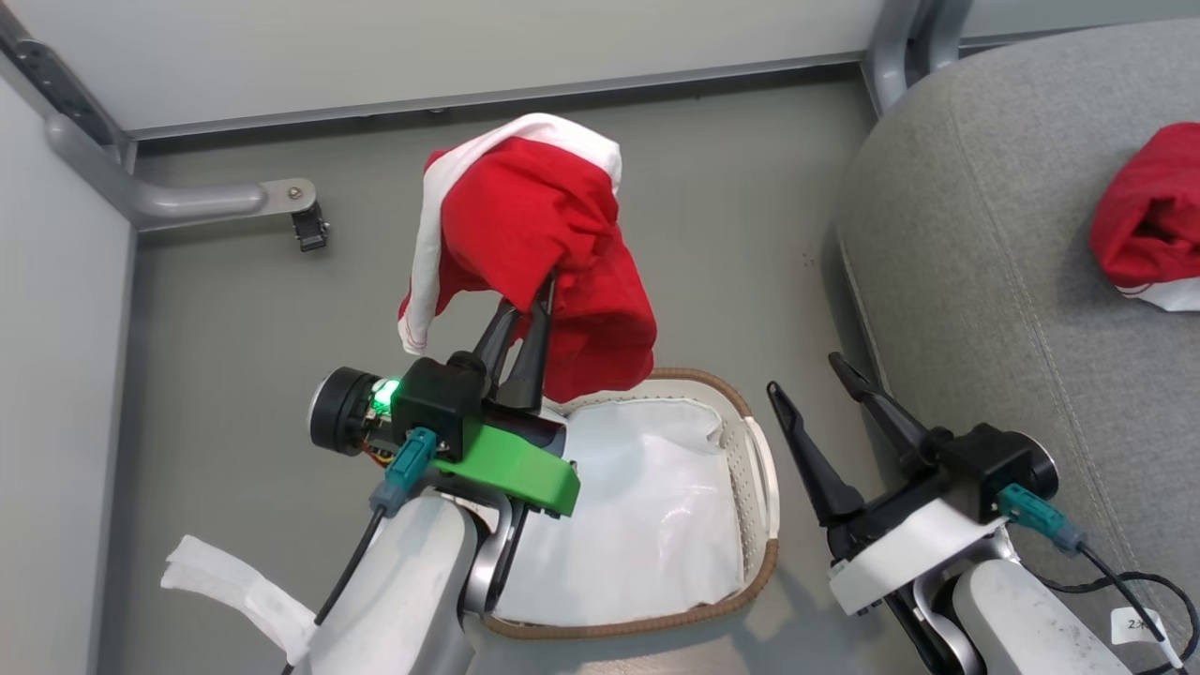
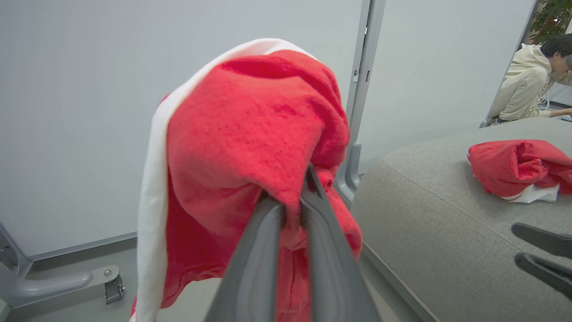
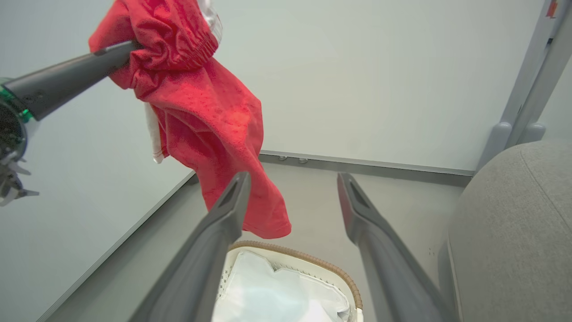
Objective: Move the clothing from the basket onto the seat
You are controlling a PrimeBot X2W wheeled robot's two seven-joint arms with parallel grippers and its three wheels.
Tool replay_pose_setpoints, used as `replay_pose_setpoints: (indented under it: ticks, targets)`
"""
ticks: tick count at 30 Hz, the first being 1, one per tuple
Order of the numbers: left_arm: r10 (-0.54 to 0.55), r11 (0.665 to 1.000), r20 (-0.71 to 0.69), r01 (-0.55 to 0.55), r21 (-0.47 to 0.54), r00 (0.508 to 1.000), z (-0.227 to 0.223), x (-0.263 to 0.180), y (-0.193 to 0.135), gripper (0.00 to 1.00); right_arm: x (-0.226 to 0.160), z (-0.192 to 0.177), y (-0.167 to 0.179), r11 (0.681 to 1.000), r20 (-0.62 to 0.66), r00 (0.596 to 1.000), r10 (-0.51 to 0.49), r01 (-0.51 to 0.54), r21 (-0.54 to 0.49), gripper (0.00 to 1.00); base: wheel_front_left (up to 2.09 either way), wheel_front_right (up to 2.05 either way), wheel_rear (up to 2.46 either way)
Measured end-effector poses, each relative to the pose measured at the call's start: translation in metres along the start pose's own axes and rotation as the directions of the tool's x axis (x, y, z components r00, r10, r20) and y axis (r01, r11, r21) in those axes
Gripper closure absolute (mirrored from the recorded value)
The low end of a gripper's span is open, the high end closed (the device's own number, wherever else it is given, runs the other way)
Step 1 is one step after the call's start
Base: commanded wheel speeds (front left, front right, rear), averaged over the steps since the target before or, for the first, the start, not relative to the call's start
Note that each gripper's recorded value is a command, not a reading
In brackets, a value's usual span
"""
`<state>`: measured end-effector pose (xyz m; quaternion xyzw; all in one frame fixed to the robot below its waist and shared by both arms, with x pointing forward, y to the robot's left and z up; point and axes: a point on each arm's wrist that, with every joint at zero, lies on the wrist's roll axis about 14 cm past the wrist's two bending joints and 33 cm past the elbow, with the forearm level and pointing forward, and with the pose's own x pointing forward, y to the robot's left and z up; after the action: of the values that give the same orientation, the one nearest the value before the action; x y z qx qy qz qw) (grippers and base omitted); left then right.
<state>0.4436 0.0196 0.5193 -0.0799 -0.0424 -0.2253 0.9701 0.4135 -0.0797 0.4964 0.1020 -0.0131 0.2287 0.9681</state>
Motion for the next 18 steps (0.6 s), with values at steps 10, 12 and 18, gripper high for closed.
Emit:
replay_pose_setpoints:
  ticks: [10,12,18]
  targets:
    - [-0.032,0.999,0.072,0.035,-0.039,0.997,0.028,-0.01,-0.018,1.0,0.038,0.012,0.054,0.952,0.005,0.969,0.245,-0.24,-0.191,0.0,0.0,0.0,0.0]
    - [-0.038,0.998,0.072,0.041,-0.052,0.997,0.028,-0.013,-0.021,1.0,0.046,0.012,0.066,0.931,-0.002,0.956,0.293,-0.286,-0.226,0.0,0.0,0.0,0.0]
    - [-0.057,0.993,0.064,0.064,-0.102,0.996,0.029,-0.022,-0.032,1.0,0.07,-0.002,0.083,0.889,-0.053,0.933,0.357,-0.357,-0.286,0.0,0.0,0.0,0.0]
